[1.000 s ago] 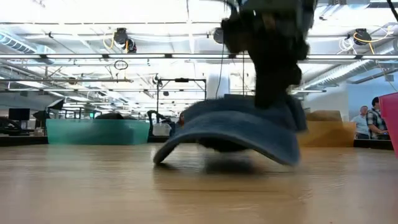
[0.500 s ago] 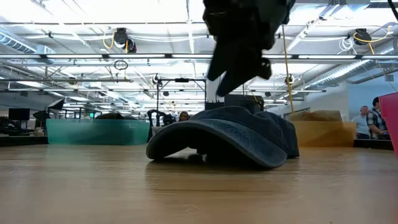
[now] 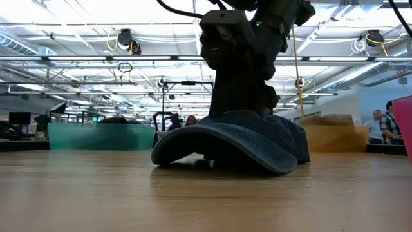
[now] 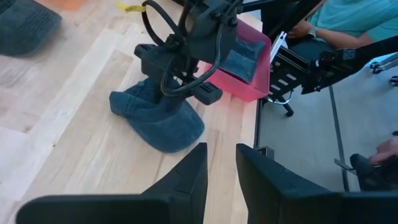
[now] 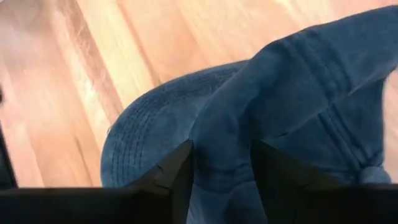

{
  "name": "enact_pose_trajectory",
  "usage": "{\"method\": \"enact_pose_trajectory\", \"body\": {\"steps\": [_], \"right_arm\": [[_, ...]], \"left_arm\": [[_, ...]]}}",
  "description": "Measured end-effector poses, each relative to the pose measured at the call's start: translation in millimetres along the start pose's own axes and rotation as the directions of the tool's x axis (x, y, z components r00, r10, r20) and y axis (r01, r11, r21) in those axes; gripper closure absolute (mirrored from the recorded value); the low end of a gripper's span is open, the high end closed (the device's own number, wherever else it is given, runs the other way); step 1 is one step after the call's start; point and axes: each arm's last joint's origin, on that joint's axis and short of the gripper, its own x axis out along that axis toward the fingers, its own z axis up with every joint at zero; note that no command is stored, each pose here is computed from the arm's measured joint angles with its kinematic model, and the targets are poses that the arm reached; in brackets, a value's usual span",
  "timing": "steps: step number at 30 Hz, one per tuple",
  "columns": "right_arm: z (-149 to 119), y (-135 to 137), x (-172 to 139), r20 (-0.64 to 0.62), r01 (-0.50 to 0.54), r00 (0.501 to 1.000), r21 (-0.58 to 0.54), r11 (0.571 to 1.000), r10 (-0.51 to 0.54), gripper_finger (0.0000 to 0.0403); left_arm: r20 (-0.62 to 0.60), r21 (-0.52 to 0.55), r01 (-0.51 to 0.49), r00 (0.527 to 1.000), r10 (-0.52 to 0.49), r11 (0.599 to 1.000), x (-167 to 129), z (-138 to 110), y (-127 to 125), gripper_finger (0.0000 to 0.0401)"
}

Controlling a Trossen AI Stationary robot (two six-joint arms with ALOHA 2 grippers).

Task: Pick & Place hat
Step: Put the blue cap into the red bin

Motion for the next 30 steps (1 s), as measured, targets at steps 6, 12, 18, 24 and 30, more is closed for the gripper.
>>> {"method": "enact_pose_trajectory", "body": {"steps": [6,12,18,24,30], "right_arm": [[-4.8,-2.5,-0.5,-0.08,-0.003,0.997,0.0,1.0,0.003,0.0314],[-4.7,-3.4,-9.2,-0.09,0.013,0.996,0.081,0.997,-0.006,0.0395],[-3.8,-5.2,-46.3,-0.092,0.037,0.996,0.173,0.984,-0.021,0.0401],[-15.3,-12.2,-113.3,-0.087,0.114,0.992,0.313,0.943,-0.091,0.0402],[-47.0,-1.6,-177.0,-0.031,0.041,0.999,0.568,0.822,-0.028,0.0402]], "left_arm": [[-0.003,0.009,-0.003,1.0,0.003,1.0,0.0,-0.3,0.3,0.0308],[0.005,0.025,-0.017,1.0,0.017,1.0,0.0,-0.2,0.8,0.0308],[0.004,0.05,-0.02,1.0,0.019,0.999,0.0,-0.4,1.0,0.0308],[0.005,0.07,-0.02,1.0,0.02,0.997,0.0,-0.3,1.1,0.0308],[0.005,0.072,-0.02,1.0,0.02,0.997,0.0,-0.2,1.1,0.0308]]}}
